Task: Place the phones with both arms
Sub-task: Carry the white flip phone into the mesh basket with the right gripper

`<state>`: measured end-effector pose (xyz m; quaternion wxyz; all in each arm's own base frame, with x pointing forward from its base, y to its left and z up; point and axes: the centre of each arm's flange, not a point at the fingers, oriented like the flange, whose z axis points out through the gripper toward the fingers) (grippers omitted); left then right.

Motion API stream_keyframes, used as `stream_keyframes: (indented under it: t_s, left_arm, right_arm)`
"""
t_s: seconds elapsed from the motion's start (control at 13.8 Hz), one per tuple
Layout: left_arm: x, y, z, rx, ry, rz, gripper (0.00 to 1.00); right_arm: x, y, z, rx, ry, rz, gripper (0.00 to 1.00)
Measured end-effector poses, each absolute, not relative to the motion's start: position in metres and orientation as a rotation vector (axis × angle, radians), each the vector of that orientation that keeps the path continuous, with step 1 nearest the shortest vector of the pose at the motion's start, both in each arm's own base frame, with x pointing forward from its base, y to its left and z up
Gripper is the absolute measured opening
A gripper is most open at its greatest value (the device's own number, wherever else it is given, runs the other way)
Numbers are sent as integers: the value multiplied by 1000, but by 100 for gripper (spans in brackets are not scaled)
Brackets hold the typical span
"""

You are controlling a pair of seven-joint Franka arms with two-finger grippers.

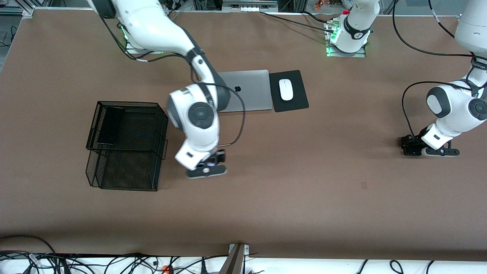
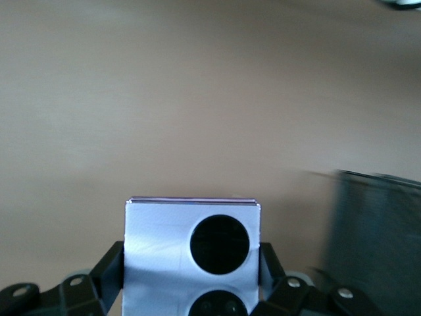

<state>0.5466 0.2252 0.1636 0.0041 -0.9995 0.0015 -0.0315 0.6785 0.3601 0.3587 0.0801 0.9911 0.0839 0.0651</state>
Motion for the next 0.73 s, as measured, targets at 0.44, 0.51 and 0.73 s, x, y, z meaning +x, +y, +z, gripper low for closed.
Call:
stream_keyframes:
  t_s: [0.44, 0.51, 0.73]
  left_arm:
    - [551, 221, 164, -3141, -80, -104, 81]
    - [556, 212, 165, -3154, -113, -90, 81]
    - [577, 177, 174, -3197, -184, -23, 81]
  right_arm:
    - [668, 187, 425, 2995, 93, -61, 85]
    - [654, 171, 419, 3003, 70, -89, 85]
    - [607, 135, 392, 3036, 26, -118, 85]
